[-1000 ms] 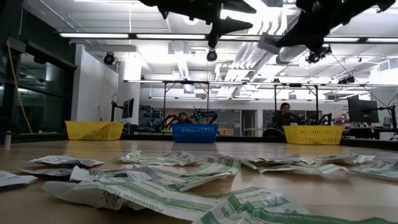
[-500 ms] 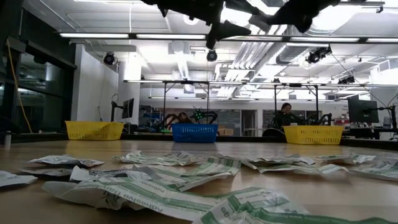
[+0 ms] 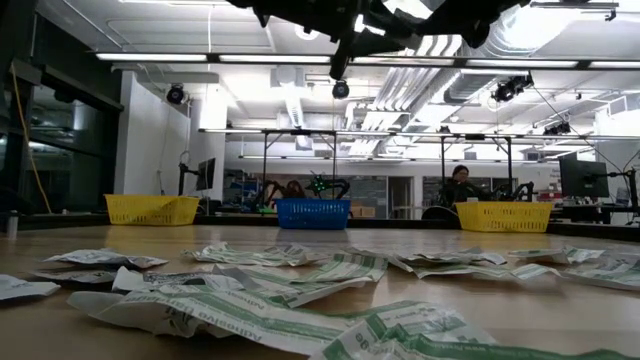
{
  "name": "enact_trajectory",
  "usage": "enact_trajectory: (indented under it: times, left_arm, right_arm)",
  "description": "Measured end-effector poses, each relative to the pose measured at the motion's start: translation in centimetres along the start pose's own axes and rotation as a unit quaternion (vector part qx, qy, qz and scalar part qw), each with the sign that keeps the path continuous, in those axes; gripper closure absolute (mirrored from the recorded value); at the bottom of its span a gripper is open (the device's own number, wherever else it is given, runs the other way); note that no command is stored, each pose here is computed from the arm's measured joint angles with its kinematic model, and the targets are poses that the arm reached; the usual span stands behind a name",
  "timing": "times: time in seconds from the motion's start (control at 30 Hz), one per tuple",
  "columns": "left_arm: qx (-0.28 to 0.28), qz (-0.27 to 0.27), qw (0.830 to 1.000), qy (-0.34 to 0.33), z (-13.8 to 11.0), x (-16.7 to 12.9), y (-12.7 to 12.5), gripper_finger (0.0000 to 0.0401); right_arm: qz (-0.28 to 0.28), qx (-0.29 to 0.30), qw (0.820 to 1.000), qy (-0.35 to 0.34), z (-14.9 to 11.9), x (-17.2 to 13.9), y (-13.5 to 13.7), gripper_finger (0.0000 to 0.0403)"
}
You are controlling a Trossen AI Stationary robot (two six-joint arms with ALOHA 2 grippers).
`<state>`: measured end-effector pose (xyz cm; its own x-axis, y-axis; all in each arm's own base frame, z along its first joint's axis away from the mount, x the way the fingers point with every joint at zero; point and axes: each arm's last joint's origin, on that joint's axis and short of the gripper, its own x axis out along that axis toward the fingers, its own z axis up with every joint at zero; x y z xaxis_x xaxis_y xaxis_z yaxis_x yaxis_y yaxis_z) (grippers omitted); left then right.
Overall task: Pick & Place First Aid Supplies
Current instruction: Put the gray towelette pack into the left yellow bin
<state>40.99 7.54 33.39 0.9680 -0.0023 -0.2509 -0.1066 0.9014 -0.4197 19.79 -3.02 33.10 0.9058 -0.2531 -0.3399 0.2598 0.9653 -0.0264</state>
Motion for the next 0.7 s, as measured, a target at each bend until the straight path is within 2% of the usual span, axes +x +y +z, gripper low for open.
enact_trajectory:
  times: [0.13, 0.4, 0.5, 0.6, 0.7]
  left_arm:
    - [0.010, -0.002, 1.000, 0.000, 0.0, 0.0, 0.0, 0.0386]
    - [0.027, -0.011, 1.000, 0.004, 0.0, 0.0, -0.1, 0.0395]
    - [0.028, -0.012, 1.000, 0.004, 0.0, 0.0, -0.1, 0.0397]
    - [0.028, -0.001, 1.000, 0.005, -0.1, 0.0, 0.0, 0.0398]
    - [0.023, 0.056, 0.998, 0.022, -0.4, -0.4, 0.6, 0.0399]
  right_arm:
    - [0.001, 0.000, 1.000, 0.003, -0.1, 0.0, 0.0, 0.0403]
    - [0.007, -0.001, 1.000, 0.002, 0.0, 0.0, 0.0, 0.0391]
    - [0.019, 0.020, 1.000, -0.007, 0.1, -0.1, -0.1, 0.0356]
    - [0.025, 0.051, 0.998, -0.011, 0.4, -0.3, -0.5, 0.0305]
    - [0.010, 0.068, 0.997, -0.020, 0.9, -0.9, -1.1, 0.0255]
